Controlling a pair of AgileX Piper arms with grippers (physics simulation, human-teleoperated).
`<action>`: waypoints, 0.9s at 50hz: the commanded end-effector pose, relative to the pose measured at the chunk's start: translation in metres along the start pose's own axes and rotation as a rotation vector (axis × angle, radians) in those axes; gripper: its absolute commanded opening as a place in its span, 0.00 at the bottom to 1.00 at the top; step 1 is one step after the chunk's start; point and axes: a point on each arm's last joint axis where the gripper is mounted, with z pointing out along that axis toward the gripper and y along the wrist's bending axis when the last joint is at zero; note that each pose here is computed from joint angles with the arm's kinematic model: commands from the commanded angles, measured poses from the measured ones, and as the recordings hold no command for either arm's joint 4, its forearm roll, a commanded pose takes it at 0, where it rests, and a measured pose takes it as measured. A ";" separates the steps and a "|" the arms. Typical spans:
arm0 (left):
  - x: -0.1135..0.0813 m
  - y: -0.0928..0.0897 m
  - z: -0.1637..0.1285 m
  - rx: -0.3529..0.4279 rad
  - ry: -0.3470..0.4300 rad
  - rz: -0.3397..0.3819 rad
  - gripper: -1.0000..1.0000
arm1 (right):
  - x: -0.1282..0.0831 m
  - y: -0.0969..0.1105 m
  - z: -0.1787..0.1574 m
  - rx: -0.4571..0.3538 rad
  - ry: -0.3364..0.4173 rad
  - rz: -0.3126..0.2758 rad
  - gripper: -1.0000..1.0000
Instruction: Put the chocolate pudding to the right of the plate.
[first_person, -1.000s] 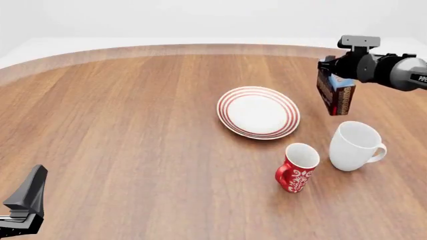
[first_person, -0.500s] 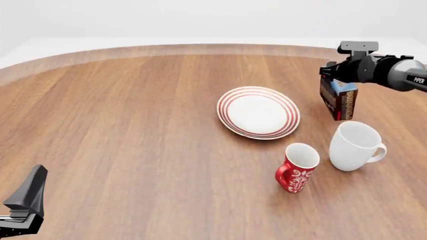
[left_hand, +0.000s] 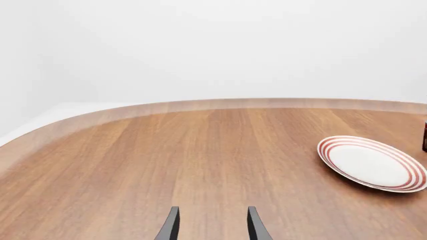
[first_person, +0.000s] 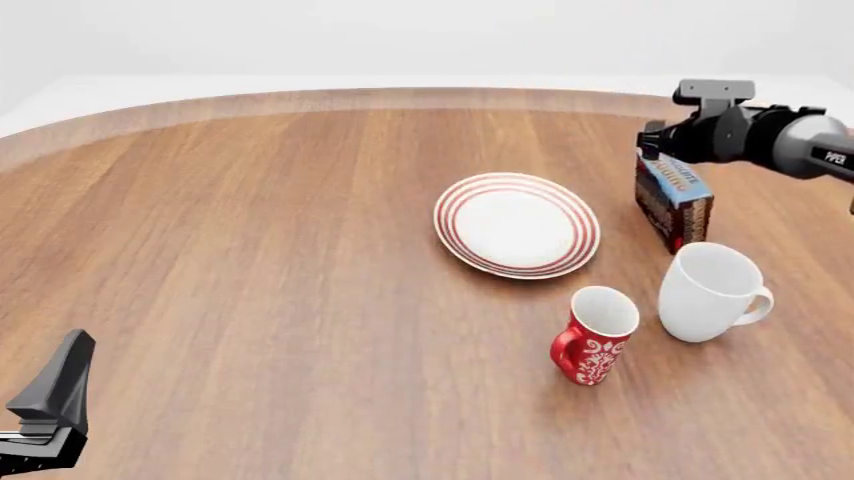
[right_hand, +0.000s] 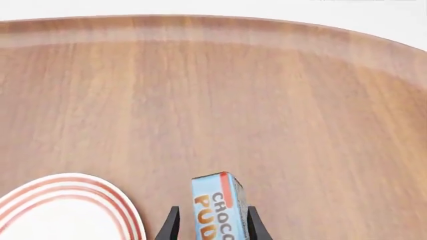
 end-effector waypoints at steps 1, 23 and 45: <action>0.000 0.000 0.000 0.000 0.000 0.000 1.00 | -0.009 -0.002 -0.008 0.003 -0.015 0.011 1.00; 0.000 0.000 0.000 0.000 0.000 0.000 1.00 | -0.027 0.000 -0.041 0.000 -0.063 0.011 1.00; 0.000 0.000 0.000 0.000 0.000 0.000 1.00 | -0.066 0.029 -0.131 -0.061 -0.198 -0.009 1.00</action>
